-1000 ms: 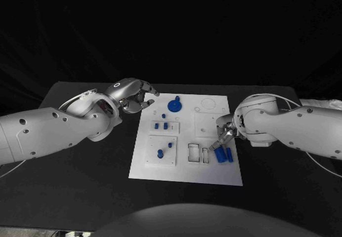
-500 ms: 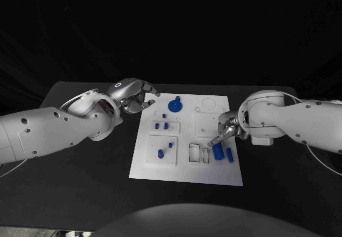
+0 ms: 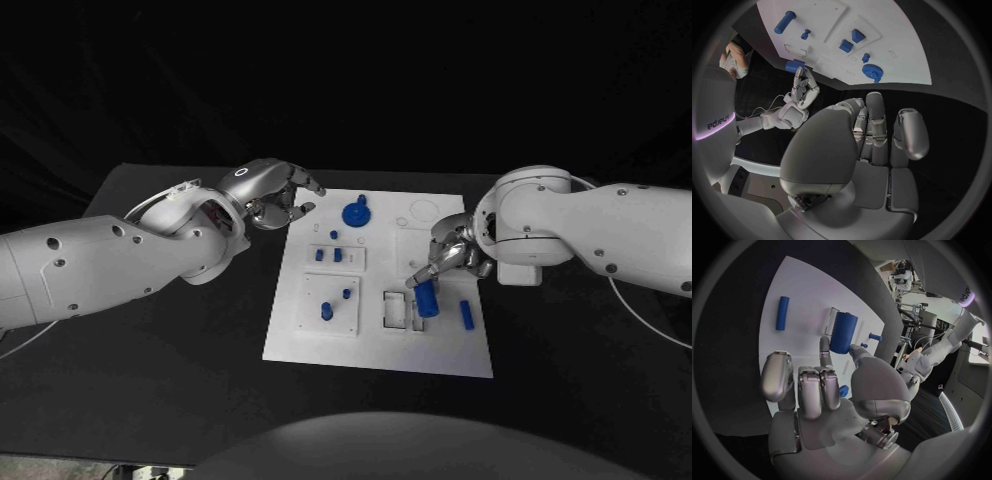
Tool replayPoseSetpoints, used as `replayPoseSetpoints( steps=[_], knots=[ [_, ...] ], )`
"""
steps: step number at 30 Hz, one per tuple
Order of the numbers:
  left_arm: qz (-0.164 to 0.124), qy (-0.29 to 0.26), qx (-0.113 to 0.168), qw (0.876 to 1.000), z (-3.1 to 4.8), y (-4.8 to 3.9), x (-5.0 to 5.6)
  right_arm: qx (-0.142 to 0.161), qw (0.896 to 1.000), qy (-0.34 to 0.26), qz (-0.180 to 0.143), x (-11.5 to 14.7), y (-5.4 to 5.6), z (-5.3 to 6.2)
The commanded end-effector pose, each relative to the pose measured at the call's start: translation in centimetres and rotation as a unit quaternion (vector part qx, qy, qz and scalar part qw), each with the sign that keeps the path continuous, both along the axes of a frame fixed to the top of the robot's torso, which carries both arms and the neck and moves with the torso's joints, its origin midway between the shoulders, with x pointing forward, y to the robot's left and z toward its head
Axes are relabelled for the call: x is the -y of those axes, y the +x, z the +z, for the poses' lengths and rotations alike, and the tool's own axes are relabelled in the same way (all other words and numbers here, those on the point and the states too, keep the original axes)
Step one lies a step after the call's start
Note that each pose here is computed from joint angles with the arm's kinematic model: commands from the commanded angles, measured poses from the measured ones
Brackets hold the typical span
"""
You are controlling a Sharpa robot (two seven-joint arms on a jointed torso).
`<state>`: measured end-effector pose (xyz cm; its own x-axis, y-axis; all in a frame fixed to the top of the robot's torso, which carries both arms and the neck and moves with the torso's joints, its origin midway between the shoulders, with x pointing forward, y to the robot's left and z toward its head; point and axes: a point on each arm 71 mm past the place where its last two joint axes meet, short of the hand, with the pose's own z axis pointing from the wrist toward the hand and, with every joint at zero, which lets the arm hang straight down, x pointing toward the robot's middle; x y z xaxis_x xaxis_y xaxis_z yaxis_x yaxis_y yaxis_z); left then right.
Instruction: Assemble the parts on the task board
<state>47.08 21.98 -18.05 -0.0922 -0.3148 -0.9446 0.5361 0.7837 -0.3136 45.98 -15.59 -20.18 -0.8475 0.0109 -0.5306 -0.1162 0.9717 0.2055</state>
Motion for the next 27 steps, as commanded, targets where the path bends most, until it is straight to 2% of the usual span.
replayPoseSetpoints(
  steps=[1, 13, 27],
  knots=[
    [-0.003, 0.004, -0.004, 1.0, -0.06, -0.01, 0.1, -0.023, 1.0, 0.015, -0.006, -0.7, -0.1, -0.1],
    [-0.005, 0.005, -0.005, 1.0, -0.08, -0.01, 0.2, -0.021, 1.0, 0.015, 0.003, -2.9, 0.3, -0.6],
    [-0.004, 0.006, -0.007, 1.0, -0.1, -0.07, 0.2, -0.02, 1.0, 0.007, 0.005, -3.4, 0.1, -1.7]
  ],
)
